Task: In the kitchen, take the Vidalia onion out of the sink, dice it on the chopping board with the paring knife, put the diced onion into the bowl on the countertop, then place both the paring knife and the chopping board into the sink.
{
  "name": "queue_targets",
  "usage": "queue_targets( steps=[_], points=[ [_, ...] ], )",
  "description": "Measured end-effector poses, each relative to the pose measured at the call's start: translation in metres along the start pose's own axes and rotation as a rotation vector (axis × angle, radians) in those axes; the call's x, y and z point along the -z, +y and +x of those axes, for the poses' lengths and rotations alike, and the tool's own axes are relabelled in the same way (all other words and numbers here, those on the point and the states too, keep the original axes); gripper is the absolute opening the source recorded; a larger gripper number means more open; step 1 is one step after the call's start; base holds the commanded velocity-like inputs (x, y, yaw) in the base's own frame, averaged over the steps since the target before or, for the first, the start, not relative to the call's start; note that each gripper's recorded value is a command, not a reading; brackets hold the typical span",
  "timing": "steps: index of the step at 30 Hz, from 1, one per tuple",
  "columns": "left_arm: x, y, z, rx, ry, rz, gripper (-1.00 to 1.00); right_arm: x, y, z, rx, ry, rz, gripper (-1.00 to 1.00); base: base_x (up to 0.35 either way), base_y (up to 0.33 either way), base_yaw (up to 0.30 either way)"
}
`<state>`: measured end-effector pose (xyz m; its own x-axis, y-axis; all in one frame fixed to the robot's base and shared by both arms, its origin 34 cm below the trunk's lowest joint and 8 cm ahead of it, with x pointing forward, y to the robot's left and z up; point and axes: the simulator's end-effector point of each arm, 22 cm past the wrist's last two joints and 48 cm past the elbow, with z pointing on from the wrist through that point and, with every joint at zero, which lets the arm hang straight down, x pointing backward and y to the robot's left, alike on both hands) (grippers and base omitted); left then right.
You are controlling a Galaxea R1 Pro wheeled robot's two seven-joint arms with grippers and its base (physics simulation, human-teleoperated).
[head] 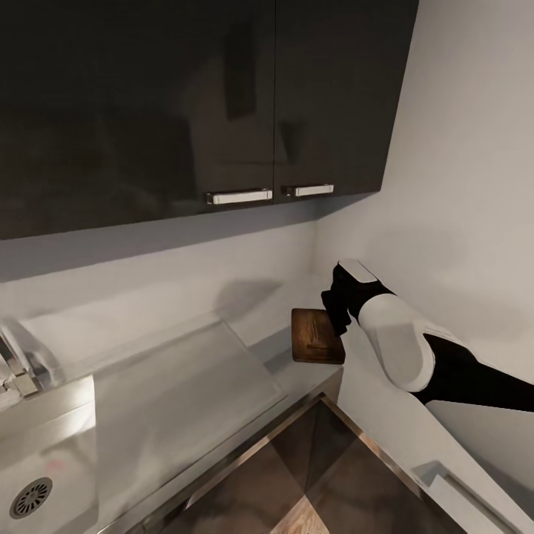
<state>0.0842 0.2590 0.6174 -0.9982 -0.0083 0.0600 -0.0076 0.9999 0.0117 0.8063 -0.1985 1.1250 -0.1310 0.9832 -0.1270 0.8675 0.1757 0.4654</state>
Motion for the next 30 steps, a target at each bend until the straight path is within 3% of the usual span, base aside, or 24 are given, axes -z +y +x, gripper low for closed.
queue_targets(
  steps=[22, 30],
  points=[
    [0.000, -0.002, 0.010, 0.000, 0.027, 0.003, 1.00, -0.020, -0.010, 0.003, 0.002, 0.002, 0.038, 1.00, 0.000, 0.000, 0.000],
    [0.000, -0.004, 0.014, 0.000, 0.036, 0.005, 1.00, -0.028, -0.017, -0.001, -0.039, -0.026, 0.060, 1.00, 0.000, 0.000, 0.000]
  ],
)
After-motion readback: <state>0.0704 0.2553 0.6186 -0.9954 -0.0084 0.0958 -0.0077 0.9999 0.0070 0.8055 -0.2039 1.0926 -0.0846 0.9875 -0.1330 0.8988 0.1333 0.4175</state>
